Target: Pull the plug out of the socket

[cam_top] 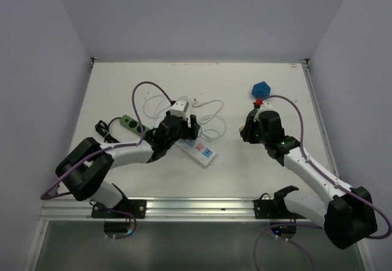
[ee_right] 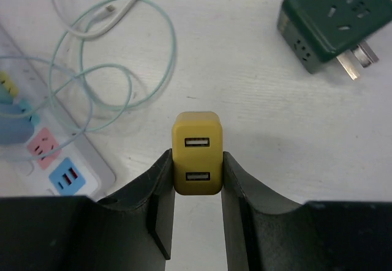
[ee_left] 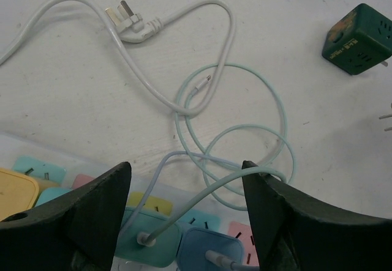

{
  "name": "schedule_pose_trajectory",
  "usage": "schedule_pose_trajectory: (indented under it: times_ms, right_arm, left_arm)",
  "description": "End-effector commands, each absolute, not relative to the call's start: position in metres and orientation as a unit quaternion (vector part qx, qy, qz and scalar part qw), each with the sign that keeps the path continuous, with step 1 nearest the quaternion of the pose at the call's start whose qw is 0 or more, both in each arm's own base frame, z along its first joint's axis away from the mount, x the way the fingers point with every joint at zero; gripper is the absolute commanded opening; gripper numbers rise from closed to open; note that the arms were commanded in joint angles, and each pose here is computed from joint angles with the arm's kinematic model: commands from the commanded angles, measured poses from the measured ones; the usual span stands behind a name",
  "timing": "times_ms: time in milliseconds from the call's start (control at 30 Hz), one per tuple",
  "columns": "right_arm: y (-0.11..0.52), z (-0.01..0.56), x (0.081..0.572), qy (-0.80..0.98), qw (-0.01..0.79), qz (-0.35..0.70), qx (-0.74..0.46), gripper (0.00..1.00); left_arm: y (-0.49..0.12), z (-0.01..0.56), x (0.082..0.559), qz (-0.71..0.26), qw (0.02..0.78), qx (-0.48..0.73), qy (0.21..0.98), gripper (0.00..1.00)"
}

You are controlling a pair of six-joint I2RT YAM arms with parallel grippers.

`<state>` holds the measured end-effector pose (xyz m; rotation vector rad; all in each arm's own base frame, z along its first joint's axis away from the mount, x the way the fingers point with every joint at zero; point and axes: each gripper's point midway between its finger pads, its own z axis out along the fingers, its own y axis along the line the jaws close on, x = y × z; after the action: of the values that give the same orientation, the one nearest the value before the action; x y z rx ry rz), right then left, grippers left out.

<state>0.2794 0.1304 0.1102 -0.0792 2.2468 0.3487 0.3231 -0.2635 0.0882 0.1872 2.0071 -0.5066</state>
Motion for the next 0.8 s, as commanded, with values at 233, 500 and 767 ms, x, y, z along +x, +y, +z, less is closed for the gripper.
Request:
schedule_pose_trajectory:
  times_ms: [233, 500, 767]
  right_arm:
    - [0.111, 0.096, 0.333, 0.865, 0.411, 0.246, 0.149, 0.22]
    - [0.089, 0.076, 0.35, 0.864, 0.388, 0.245, 0.207, 0.33]
    - [0.082, 0.05, 0.342, 0.87, 0.348, 0.248, 0.246, 0.52]
  left_arm:
    - [-0.254, 0.12, 0.321, -0.191, 0.511, 0.112, 0.83, 0.85]
    - [-0.243, 0.126, 0.318, -0.171, 0.519, 0.126, 0.828, 0.89]
    - [-0.226, 0.129, 0.313, -0.149, 0.53, 0.123, 0.826, 0.91]
